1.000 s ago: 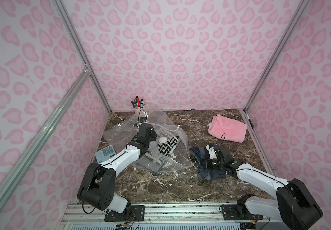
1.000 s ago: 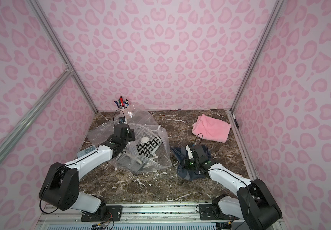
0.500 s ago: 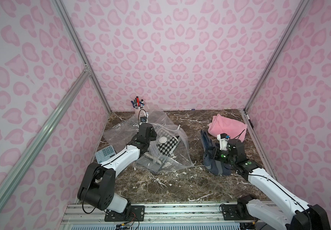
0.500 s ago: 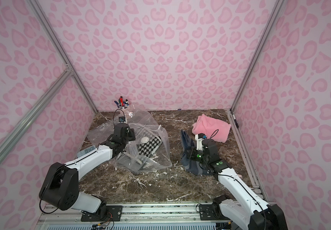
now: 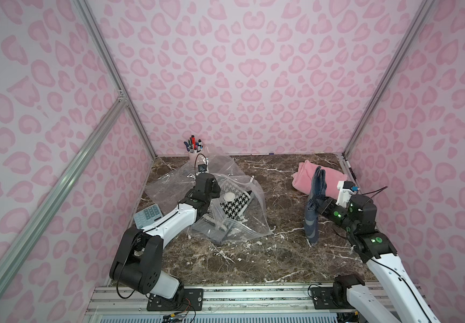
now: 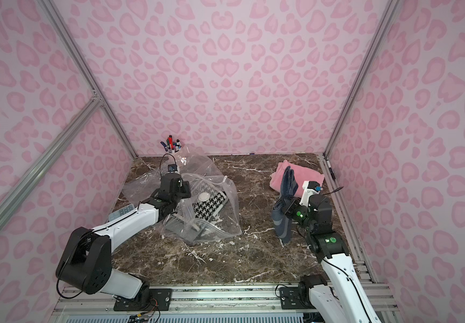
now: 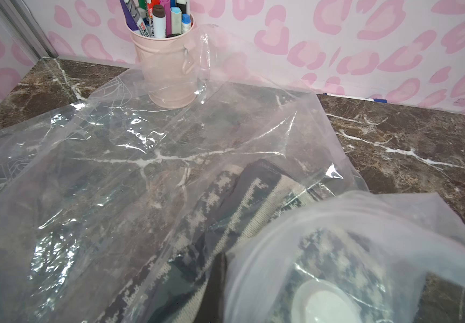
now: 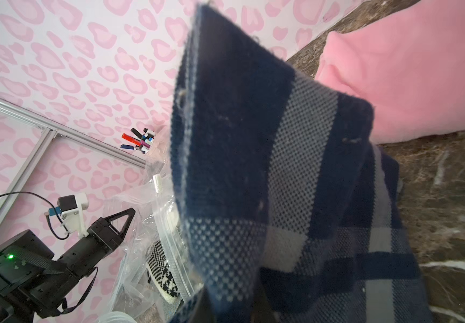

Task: Take the blanket out of the vacuum bag
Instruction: Pick up the blanket at the center of the board, then place the blanket at the corner of the board.

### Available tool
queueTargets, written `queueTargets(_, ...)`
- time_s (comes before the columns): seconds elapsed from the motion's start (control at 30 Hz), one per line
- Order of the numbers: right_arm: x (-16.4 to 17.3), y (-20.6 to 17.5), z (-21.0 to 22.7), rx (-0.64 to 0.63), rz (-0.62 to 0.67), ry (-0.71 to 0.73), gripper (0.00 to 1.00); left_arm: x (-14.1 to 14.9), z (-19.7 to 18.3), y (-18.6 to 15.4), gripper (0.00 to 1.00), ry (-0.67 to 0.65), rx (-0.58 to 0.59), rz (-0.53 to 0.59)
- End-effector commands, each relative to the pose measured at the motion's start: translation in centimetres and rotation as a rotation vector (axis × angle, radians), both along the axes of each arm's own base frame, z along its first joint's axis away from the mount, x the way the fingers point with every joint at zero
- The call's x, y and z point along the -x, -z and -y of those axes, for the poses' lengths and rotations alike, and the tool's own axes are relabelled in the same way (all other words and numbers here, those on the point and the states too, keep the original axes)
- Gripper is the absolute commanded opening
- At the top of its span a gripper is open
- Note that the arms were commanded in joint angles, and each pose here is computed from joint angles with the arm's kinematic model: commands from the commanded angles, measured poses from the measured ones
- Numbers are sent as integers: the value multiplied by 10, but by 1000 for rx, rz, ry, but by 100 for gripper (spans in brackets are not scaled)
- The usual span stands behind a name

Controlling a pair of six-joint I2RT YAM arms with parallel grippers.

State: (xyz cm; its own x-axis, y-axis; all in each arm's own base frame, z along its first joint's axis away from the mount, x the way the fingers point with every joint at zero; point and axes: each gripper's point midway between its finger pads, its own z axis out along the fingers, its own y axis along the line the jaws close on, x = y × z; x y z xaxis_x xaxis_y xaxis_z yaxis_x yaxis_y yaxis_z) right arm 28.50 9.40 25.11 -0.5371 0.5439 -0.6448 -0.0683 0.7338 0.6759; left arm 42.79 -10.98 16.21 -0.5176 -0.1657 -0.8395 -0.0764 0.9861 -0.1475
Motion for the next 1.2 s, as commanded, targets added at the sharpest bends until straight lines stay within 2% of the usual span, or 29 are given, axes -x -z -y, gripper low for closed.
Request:
queueTargets(0.0, -4, -14, 14, 34, 41, 59, 0, -2, 4, 2, 4, 23, 1, -5)
queueTargets(0.27, -9, -56, 59, 56, 139, 152, 0, -4, 8, 11, 4, 37, -4, -37)
queueTargets(0.47, -12, -71, 83, 52, 172, 182, 0, -5, 12, 16, 4, 51, 11, -54)
queueTargets(0.77, -17, -74, 134, 73, 189, 261, 0, -5, 13, 8, 4, 57, 11, -40)
queueTargets(1.17, -43, -60, 172, 102, 174, 342, 0, -7, 15, 11, 4, 64, 5, -49)
